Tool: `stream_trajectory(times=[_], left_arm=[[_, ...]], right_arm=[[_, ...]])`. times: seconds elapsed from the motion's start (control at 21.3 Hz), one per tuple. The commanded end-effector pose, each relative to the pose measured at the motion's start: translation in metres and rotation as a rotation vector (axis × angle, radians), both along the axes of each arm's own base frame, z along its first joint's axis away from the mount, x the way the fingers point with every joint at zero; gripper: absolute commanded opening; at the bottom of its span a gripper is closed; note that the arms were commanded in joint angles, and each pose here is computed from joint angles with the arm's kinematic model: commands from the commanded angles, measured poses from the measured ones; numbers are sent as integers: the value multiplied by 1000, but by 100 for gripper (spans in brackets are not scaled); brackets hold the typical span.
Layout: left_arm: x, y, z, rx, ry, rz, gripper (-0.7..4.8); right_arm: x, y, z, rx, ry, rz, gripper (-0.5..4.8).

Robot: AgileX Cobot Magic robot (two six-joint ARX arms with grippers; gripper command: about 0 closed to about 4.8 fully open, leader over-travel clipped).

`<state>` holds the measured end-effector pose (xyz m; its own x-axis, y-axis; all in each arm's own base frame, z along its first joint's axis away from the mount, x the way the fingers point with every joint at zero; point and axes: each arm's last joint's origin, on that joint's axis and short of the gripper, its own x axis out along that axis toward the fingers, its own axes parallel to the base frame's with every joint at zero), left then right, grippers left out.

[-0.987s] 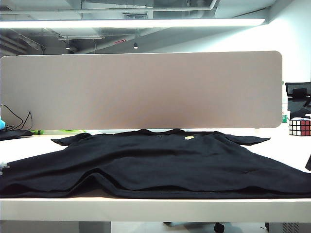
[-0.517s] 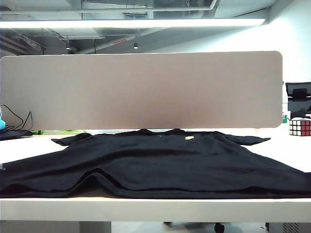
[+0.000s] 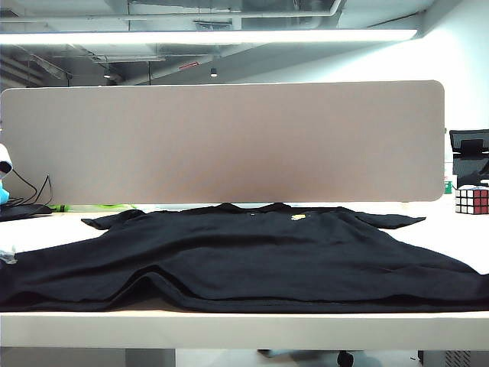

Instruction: Fold the bottom side of the T-shirt horizontally towards the center, about one-third of the way, then fold the sleeve back towards the center, creating a straight line along the edge of the T-shirt, and finally fold the bottom of the T-shirt up towards the top, creating a neat rectangle.

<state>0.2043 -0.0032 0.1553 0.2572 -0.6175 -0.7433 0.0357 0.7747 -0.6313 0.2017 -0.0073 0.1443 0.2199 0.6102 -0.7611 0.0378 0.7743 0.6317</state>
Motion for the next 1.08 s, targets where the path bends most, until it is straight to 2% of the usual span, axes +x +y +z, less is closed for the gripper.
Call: stream_trajectory(times=[0.05, 0.33, 0.42, 0.52, 0.8, 1.08], left_arm=[[0, 0, 1, -4, -3, -3, -6], [-7, 0, 5, -6, 34, -2, -6], [-14, 0, 15, 40, 23, 33, -6], [-25, 0, 32, 70, -33, 69, -6], [-69, -3, 83, 39, -288, 156, -6], [-114, -6, 98, 44, -383, 193, -6]], right_arm=[[1, 0, 4, 6, -33, 4, -6], [-5, 1, 14, 18, -57, 8, -6], [-13, 2, 23, 18, -74, 8, -6], [-22, 3, 37, 13, -122, 2, -6], [-55, 9, 81, 83, -300, -63, -6], [-89, 14, 105, 93, -408, -63, -6]])
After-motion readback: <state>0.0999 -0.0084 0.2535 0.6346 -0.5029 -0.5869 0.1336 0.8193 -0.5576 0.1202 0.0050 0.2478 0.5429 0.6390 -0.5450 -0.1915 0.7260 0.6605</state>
